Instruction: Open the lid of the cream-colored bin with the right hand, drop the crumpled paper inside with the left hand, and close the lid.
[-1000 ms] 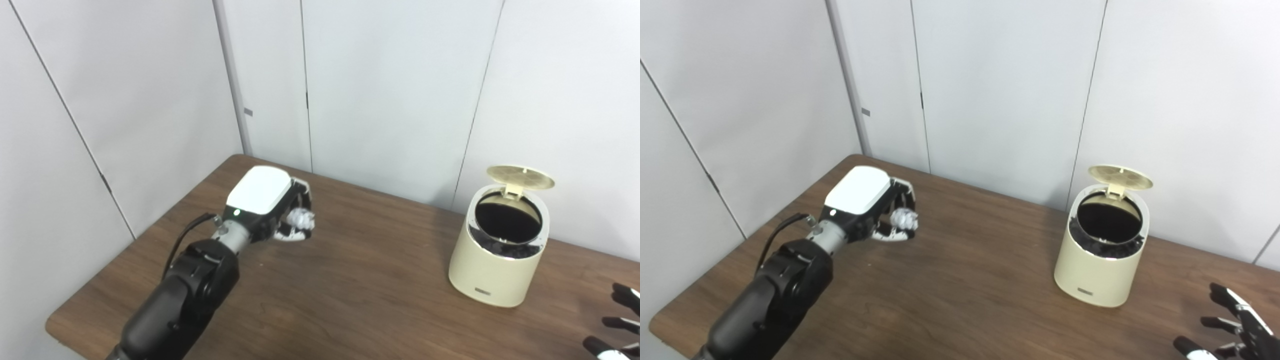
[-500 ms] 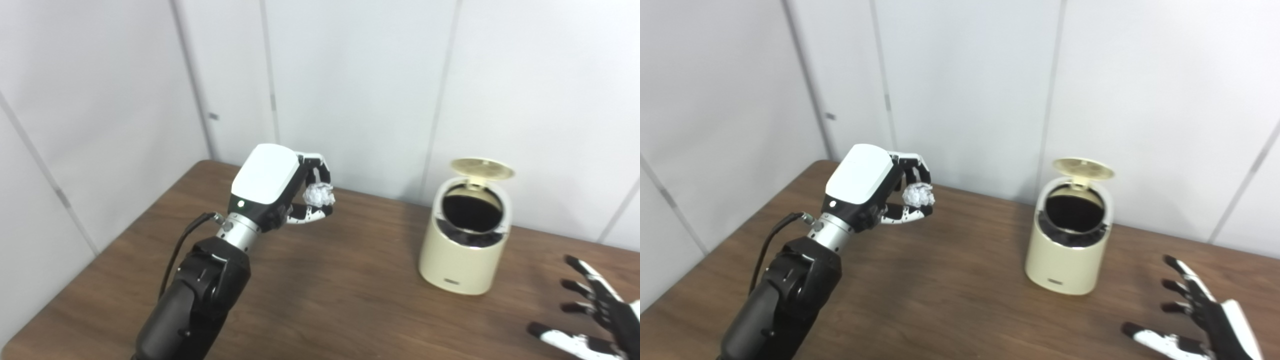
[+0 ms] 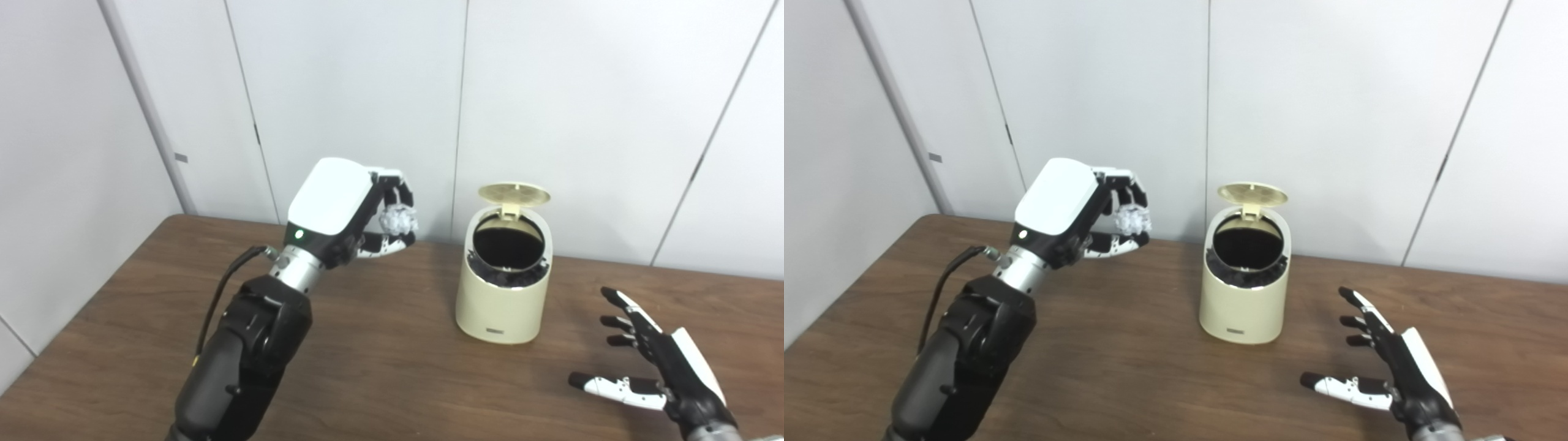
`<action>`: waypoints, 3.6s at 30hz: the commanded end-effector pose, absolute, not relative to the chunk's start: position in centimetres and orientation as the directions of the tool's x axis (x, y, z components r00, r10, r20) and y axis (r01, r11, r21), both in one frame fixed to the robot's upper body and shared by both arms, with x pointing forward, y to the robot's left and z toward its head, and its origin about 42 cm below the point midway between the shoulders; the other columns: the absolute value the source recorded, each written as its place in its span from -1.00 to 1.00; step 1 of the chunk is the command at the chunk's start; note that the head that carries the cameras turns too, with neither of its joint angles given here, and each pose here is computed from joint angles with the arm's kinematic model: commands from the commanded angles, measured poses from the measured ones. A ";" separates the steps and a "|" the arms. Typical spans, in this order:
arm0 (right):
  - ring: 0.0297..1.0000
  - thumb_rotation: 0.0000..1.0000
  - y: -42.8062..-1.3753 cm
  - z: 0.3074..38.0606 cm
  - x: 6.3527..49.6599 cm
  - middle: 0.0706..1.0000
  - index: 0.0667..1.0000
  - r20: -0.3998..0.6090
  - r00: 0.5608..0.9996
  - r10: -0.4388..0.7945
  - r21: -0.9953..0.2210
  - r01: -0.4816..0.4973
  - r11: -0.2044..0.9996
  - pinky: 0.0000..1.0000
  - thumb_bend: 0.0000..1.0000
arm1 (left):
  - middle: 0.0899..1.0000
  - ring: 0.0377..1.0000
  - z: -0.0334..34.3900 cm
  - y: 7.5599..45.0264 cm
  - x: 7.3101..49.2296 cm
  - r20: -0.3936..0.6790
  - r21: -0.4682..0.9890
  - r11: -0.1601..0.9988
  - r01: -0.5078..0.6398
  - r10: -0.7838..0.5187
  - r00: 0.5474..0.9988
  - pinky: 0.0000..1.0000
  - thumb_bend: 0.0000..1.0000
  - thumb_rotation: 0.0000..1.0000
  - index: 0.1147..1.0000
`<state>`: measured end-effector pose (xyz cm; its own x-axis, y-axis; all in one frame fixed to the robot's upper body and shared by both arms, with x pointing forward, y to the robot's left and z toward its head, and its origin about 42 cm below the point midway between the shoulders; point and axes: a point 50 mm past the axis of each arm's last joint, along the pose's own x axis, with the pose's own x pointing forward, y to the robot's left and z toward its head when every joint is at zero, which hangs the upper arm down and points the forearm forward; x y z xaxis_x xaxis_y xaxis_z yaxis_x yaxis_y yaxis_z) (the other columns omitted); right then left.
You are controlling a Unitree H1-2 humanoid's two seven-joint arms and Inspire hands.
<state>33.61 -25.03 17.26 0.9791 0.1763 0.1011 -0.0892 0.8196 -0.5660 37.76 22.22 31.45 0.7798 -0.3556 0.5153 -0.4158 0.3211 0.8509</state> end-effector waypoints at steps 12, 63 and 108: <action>0.65 -0.42 -23.6 19.4 34.0 0.87 0.82 0.190 0.965 0.183 -0.578 -0.041 0.815 0.28 0.48 | -0.21 -0.41 33.1 18.2 40.2 0.598 0.797 0.398 -0.454 -0.414 0.686 -0.57 -0.02 -1.00 -0.05; 0.61 -0.35 -22.5 19.5 33.6 0.87 0.82 0.210 0.960 0.184 -0.578 -0.030 0.816 0.22 0.49 | -0.20 -0.29 27.5 11.4 45.9 0.620 0.784 0.364 -0.503 -0.496 0.608 -0.20 -0.01 -1.00 -0.04; 0.64 -0.40 -22.1 19.7 33.7 0.87 0.80 0.238 0.954 0.182 -0.566 -0.016 0.824 0.24 0.50 | -0.13 -0.16 28.8 12.6 44.2 0.589 0.779 0.519 -0.352 -0.412 0.695 -0.22 0.16 -1.00 0.05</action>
<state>33.26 -22.42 17.45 0.9753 0.1801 0.1279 -0.0737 0.8112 -0.5802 44.53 12.71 26.39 0.7454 -0.4332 0.5067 -0.3193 0.4351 0.8418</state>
